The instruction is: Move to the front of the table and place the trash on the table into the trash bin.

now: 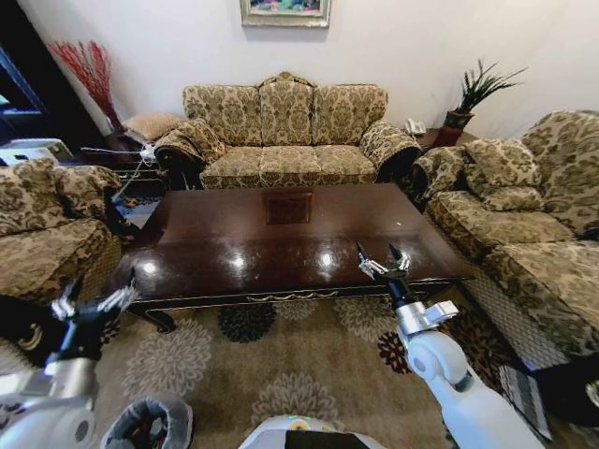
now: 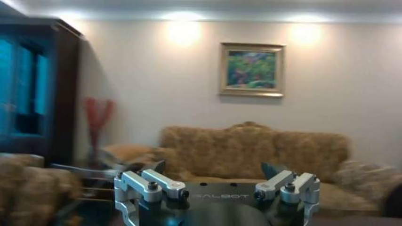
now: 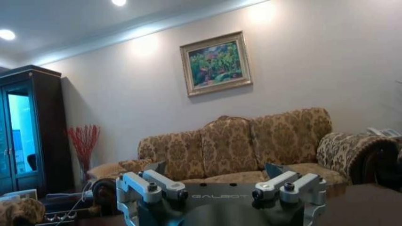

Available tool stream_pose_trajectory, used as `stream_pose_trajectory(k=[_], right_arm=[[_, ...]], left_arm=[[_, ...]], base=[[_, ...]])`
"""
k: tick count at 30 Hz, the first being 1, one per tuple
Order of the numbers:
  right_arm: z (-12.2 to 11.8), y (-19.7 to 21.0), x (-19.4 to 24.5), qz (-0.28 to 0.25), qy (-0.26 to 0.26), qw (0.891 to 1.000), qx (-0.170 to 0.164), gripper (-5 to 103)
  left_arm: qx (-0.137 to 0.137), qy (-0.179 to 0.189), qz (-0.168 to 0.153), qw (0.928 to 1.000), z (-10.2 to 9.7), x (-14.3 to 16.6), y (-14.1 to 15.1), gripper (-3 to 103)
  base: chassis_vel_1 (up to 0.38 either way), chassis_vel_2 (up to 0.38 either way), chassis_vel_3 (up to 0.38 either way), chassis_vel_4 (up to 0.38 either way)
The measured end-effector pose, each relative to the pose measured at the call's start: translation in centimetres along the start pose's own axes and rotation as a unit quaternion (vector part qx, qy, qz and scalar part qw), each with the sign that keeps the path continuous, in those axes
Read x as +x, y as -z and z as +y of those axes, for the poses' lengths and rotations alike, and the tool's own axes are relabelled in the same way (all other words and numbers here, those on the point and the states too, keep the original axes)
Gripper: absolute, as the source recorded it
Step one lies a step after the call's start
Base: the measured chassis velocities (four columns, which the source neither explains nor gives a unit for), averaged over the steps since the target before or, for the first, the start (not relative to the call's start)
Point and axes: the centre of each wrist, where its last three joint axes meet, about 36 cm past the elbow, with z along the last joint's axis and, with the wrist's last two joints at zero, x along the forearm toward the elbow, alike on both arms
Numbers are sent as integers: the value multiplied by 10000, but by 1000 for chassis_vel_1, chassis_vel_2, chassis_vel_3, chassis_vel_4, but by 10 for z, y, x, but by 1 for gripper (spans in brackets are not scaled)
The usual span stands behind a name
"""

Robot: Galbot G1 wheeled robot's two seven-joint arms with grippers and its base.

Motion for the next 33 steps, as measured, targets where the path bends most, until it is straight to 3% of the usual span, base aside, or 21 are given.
stream_pose_trajectory(k=[4,9,16,26,28,33], right_arm=[[0,0,0,1,0,10000,0,100],[0,0,0,0,-1,10000,0,100],[0,2,21,-53,-186,9998,105,100],[-2,18,95,-2,-793,9937,793,100],[-3,25,116,102,-954,9897,1066,100],[-3,28,122,132,-988,9884,1147,100]], left_arm=[[157,-137,213,9996,-10,-4,3,100],[-1,-132,328,9994,-11,-6,-11,100],[43,-88,338,9994,-9,-7,-17,100],[66,-73,324,9994,-8,-9,-21,100],[65,-41,373,9993,-8,-9,-28,100],[100,-30,444,9990,-11,-9,-39,100]], base=[[0,0,0,0],[0,0,0,0],[0,0,0,0],[0,0,0,0],[0,0,0,0],[0,0,0,0]])
